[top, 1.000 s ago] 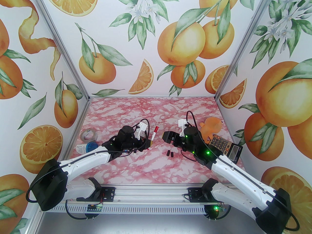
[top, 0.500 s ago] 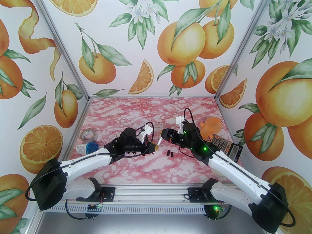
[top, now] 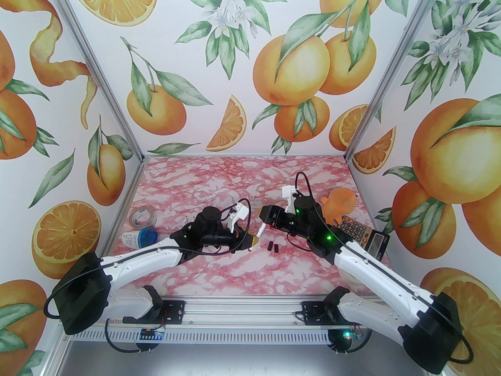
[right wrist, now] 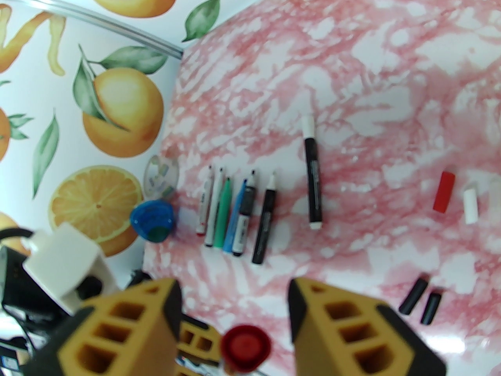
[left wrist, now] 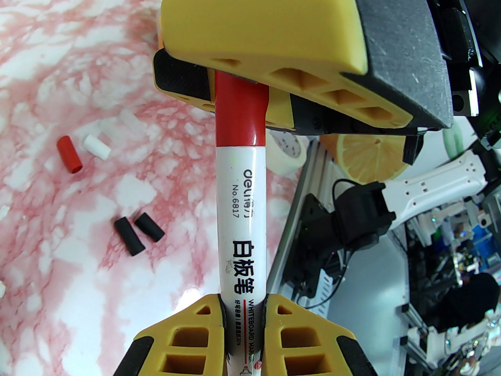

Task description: Open the pen caps

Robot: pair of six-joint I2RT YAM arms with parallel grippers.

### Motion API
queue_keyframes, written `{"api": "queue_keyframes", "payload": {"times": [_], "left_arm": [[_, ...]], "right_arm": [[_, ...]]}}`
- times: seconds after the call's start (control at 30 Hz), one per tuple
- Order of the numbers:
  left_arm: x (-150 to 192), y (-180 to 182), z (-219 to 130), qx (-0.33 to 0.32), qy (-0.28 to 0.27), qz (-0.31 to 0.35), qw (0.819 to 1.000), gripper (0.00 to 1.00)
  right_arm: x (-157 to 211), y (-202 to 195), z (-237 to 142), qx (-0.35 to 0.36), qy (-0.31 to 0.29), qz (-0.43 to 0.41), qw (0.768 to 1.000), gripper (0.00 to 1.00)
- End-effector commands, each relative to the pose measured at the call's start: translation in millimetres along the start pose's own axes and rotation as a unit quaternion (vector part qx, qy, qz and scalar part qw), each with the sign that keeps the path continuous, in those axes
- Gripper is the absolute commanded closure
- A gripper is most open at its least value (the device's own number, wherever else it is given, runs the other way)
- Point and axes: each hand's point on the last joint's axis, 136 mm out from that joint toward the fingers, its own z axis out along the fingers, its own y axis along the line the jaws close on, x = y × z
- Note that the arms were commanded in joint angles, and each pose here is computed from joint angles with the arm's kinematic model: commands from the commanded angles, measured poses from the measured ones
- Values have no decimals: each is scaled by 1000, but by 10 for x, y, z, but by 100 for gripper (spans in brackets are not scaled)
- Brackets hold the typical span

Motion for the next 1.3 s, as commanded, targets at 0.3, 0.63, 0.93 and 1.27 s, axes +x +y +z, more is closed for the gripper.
{"api": "queue_keyframes", "payload": {"times": [0.3, 0.63, 0.93, 1.27], "left_arm": [[-149, -169, 33, 30, -16, 18, 999, 90], [-158, -190, 23, 32, -20, 18, 999, 90], [-158, -197, 19, 32, -19, 19, 999, 90], [-161, -206, 0, 32, -19, 19, 999, 90]], "right_arm": [[-20, 103, 1, -27, 3, 1, 1000, 66], [40, 34, 24, -17, 14, -1, 1000, 71], [72, -22, 32, -8, 18, -3, 1000, 70], [88, -51, 45, -4, 21, -3, 1000, 73]]}}
